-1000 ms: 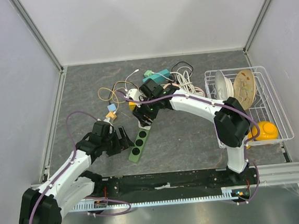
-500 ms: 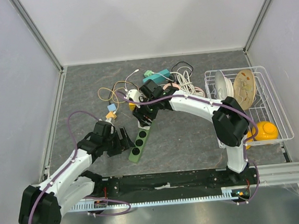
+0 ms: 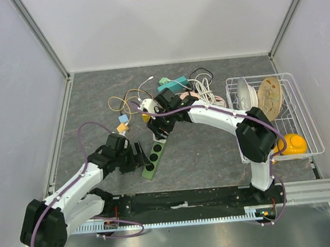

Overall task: Insert the plug
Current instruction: Insert the plug into the socket.

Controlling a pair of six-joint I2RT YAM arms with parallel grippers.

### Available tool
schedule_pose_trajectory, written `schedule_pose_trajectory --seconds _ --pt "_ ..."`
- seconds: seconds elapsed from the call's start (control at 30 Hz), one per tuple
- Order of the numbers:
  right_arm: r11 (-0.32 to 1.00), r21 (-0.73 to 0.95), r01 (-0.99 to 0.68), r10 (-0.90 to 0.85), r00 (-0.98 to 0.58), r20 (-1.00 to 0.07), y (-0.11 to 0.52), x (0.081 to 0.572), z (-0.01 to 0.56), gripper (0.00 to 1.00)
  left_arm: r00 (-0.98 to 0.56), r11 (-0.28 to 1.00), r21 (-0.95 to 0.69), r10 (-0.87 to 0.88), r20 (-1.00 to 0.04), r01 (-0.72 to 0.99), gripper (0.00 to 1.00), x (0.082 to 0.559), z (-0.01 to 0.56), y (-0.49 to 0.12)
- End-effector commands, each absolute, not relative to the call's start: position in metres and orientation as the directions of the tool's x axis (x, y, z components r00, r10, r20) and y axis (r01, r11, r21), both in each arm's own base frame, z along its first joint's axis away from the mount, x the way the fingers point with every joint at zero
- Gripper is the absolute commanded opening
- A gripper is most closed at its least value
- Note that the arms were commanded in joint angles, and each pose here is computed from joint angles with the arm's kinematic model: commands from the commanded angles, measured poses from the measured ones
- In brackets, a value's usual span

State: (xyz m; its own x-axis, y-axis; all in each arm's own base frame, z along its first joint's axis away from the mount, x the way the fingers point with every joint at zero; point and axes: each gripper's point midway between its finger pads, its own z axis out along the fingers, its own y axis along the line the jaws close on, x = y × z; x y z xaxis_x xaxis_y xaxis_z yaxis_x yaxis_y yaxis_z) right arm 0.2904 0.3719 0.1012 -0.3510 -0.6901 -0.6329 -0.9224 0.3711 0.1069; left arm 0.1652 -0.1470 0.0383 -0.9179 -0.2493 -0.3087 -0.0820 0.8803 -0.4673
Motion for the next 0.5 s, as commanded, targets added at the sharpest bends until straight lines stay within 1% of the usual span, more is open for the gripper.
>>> schedule_pose_trajectory --seconds 0.0,0.13,0.47 --pt "0.372 0.076 -0.925 -0.652 -0.319 -0.688 0.371 0.292 0.133 0.0 -0.917 0.873 -0.485 -0.231 -0.325 -0.048 0.9 0.169 0.043 -0.154" --pt "0.379 0.069 -0.923 -0.652 -0.32 -0.687 0.369 0.293 0.133 0.0 -0.921 0.88 -0.472 -0.221 -0.322 -0.046 0.9 0.167 0.04 -0.155" --pt "0.38 0.102 -0.919 -0.666 -0.349 -0.659 0.366 0.285 0.107 0.0 -0.926 0.891 -0.453 -0.205 -0.317 -0.042 0.9 0.164 0.035 -0.155"
